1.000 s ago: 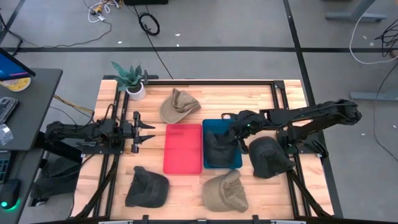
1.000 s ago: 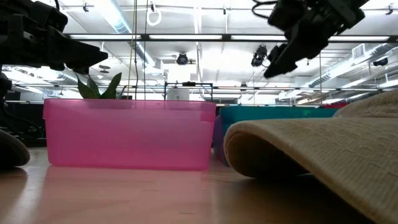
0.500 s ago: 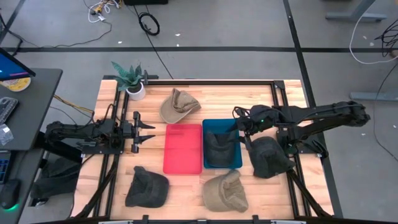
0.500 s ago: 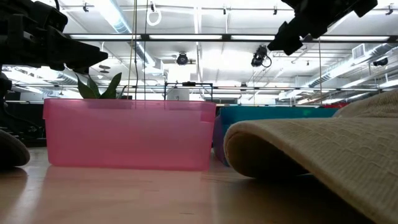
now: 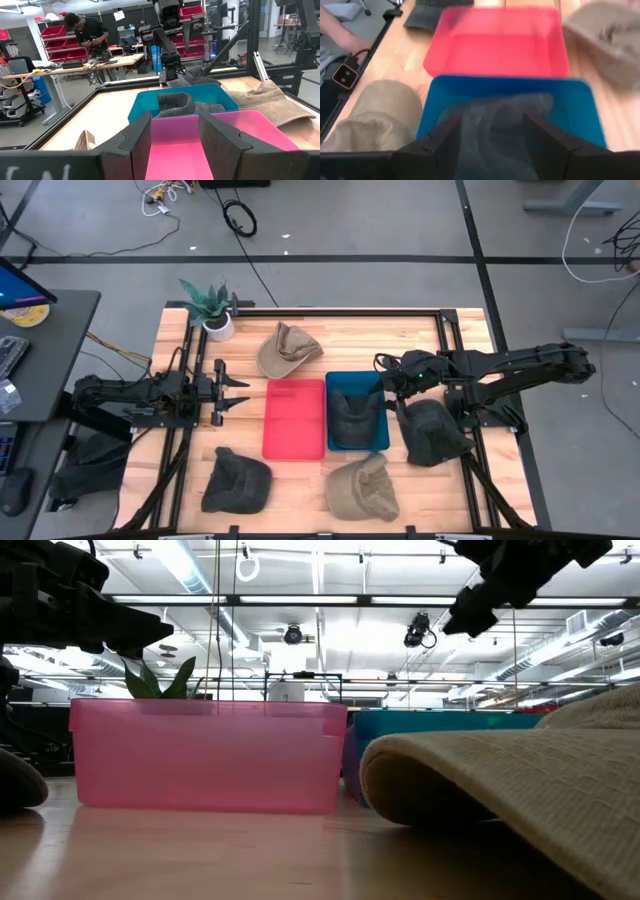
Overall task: Pick & Place hat
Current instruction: Put the top black cap into the blue bin
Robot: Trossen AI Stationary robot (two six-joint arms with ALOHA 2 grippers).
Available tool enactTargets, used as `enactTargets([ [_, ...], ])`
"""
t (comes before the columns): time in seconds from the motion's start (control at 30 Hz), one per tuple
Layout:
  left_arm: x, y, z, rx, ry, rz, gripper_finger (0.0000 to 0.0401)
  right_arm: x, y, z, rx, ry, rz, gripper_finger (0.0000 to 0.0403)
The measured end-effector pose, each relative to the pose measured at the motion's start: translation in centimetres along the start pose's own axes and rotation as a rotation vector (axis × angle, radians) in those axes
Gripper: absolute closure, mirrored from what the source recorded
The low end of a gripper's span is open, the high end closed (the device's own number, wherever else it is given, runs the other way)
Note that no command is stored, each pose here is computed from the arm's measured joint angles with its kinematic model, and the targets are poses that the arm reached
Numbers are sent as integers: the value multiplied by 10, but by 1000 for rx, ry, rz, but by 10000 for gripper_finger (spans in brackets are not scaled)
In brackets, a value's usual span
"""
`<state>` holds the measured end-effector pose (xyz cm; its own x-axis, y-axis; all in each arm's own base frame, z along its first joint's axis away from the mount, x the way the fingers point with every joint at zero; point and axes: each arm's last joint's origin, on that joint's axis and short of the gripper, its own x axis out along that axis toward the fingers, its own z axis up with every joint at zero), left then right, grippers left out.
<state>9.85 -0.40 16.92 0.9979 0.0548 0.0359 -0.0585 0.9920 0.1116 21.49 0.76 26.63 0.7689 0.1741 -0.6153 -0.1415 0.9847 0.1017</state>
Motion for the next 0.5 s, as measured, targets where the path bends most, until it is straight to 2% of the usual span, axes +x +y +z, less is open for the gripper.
enactTargets([
  [0.27,0,0,0,0,0,0,236,-1,0,-14,110,144,-6,192],
  [0.5,0,0,0,0,0,0,236,-2,2,-19,244,201,15,192],
])
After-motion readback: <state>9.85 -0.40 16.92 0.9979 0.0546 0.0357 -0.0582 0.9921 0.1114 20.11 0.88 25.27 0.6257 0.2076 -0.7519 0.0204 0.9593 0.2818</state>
